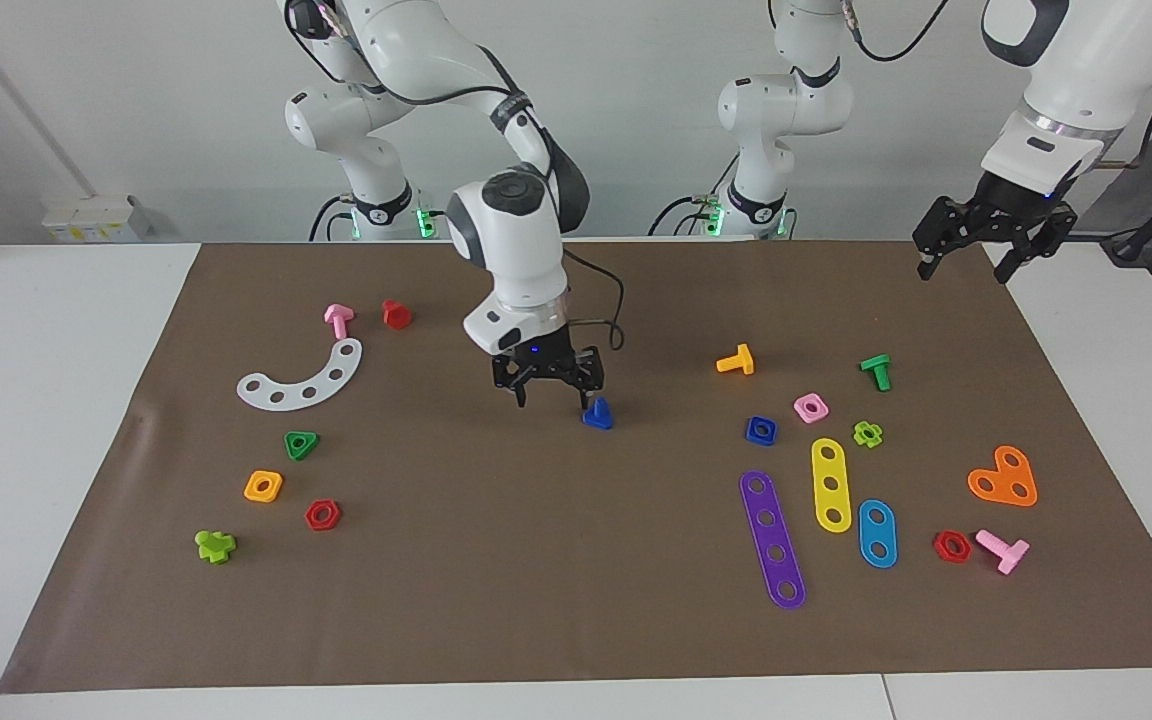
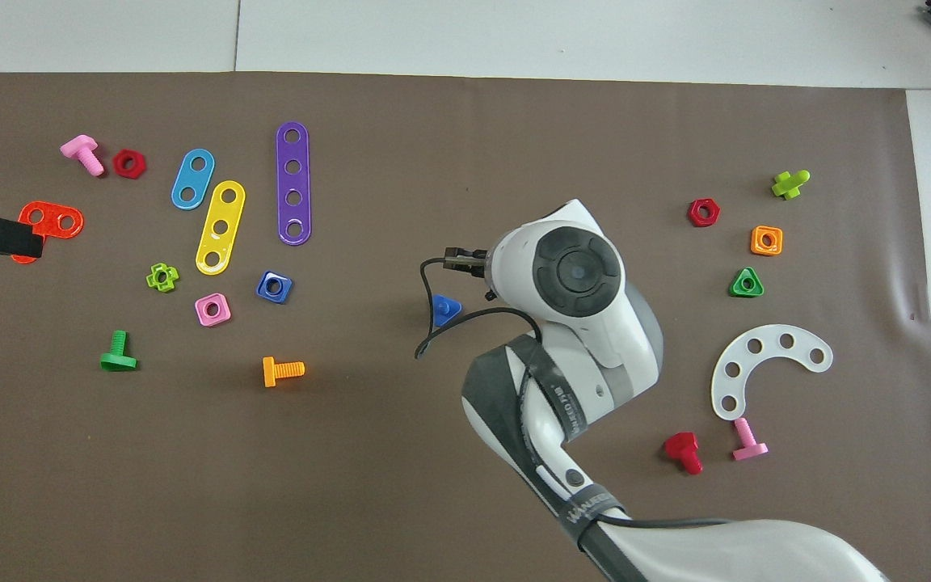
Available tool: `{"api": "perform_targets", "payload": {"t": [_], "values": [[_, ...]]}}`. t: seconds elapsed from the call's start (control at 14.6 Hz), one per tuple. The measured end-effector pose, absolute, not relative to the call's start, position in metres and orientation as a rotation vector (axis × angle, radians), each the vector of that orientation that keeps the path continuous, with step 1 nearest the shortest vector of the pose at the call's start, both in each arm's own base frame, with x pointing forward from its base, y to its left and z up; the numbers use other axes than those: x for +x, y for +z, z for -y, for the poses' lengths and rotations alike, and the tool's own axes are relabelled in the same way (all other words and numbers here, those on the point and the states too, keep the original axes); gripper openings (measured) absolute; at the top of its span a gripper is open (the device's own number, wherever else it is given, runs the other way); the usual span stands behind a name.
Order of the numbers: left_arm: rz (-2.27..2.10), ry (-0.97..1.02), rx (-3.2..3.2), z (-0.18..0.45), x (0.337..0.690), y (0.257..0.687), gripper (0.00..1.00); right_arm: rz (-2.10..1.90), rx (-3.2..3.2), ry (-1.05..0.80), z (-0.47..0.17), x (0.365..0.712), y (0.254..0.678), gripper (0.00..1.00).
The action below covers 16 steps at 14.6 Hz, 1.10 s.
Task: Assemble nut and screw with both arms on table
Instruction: 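Withdraw the right gripper while the left gripper reaches toward the parts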
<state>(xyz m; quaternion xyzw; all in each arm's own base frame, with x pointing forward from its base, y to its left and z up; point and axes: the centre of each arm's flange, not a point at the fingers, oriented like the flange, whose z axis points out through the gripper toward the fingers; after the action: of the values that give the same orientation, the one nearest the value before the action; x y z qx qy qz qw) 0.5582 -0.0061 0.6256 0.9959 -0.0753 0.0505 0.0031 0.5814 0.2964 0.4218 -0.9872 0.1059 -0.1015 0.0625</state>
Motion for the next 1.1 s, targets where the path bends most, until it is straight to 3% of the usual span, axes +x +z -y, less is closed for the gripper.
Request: {"api": "perform_targets", "payload": {"t": [0.27, 0.48, 1.1], "values": [[0.296, 0.166, 3.116, 0.029, 0.566, 0.576, 0.99, -0.357, -2.994, -0.339, -0.169, 0.605, 0.489, 1.0], [0.361, 0.178, 3.107, 0.054, 0.57, 0.531, 0.99, -0.343, -3.019, -0.326, -0.09, 0.603, 0.521, 1.0], [0.46, 0.251, 3.089, 0.093, 0.574, 0.427, 0.99, -0.313, -3.064, 0.012, 0.044, 0.533, 0.578, 1.0]]}}
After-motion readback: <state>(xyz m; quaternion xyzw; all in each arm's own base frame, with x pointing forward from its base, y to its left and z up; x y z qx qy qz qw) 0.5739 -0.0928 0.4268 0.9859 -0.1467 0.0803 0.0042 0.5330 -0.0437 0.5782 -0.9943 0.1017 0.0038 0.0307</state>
